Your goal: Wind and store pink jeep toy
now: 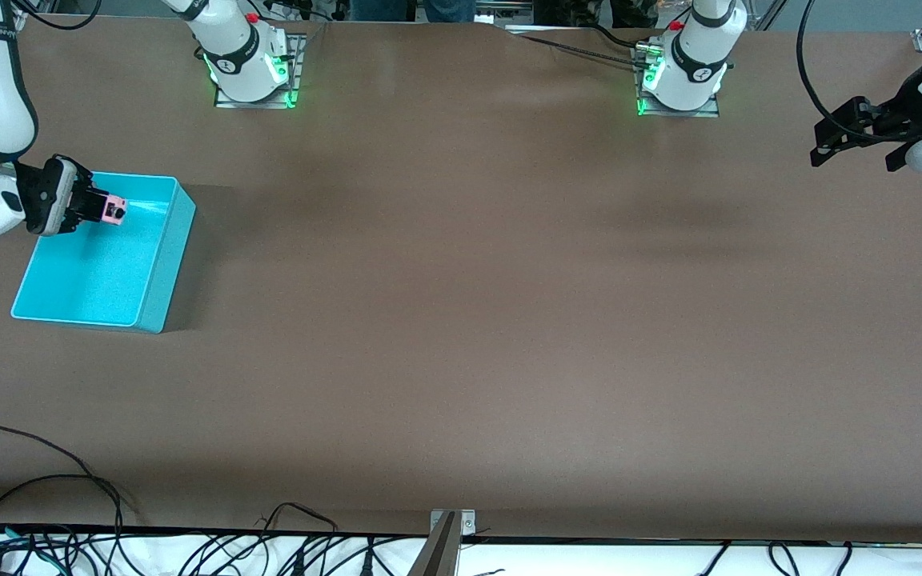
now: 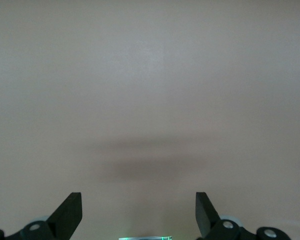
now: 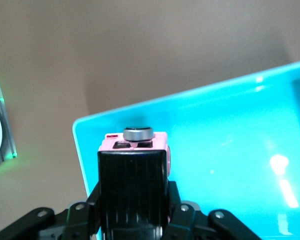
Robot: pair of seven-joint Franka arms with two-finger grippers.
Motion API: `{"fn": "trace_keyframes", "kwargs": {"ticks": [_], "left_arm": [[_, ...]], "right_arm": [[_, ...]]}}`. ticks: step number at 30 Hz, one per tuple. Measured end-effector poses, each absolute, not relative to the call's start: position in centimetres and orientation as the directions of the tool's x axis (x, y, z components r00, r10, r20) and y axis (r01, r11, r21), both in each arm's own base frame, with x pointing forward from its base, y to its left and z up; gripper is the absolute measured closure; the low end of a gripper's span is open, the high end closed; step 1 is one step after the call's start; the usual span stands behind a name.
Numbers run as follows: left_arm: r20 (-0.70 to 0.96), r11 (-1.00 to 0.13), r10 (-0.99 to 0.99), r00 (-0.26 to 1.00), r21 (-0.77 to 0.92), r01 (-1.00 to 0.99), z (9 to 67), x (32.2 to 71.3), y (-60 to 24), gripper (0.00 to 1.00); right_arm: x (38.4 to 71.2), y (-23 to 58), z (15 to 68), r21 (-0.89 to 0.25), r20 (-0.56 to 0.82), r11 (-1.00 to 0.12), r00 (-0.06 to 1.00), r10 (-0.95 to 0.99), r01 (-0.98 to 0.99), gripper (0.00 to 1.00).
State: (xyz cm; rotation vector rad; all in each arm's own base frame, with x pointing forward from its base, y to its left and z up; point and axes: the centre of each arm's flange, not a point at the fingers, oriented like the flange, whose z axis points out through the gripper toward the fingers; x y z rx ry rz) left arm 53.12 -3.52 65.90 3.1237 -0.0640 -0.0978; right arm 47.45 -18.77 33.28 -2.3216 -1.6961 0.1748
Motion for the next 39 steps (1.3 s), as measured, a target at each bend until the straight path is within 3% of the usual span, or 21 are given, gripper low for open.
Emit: {"fn": "trace_keyframes", "kwargs": {"ticks": [9,16,28,39], "left_arm": [[-0.062,-0.999,-0.044,0.997,0.017,-0.043,65.9,53.1,-3.7,0.00],[-0.062,-0.999,-0.044,0.997,0.017,-0.043,65.9,53.1,-3.6,0.00],[-0.062,-0.999,-0.044,0.997,0.017,-0.043,65.9,53.1,-3.6,0.00],[-0.062,-0.999,-0.043,0.997,0.017,-0.042,65.9,53.1,-3.6,0.00]], "right_arm": [[44.6,-21.4,28.2,-0.248,0.043,-0.267,0.286,0.957,0.931,0.48],[44.7,-21.6,25.2,-0.259,0.028,-0.250,0.266,0.964,0.933,0.48],[44.4,-21.3,20.4,-0.264,0.129,-0.204,0.244,0.961,0.943,0.48],[44.7,-21.4,19.6,-0.258,0.116,-0.201,0.236,0.965,0.945,0.48]]}}
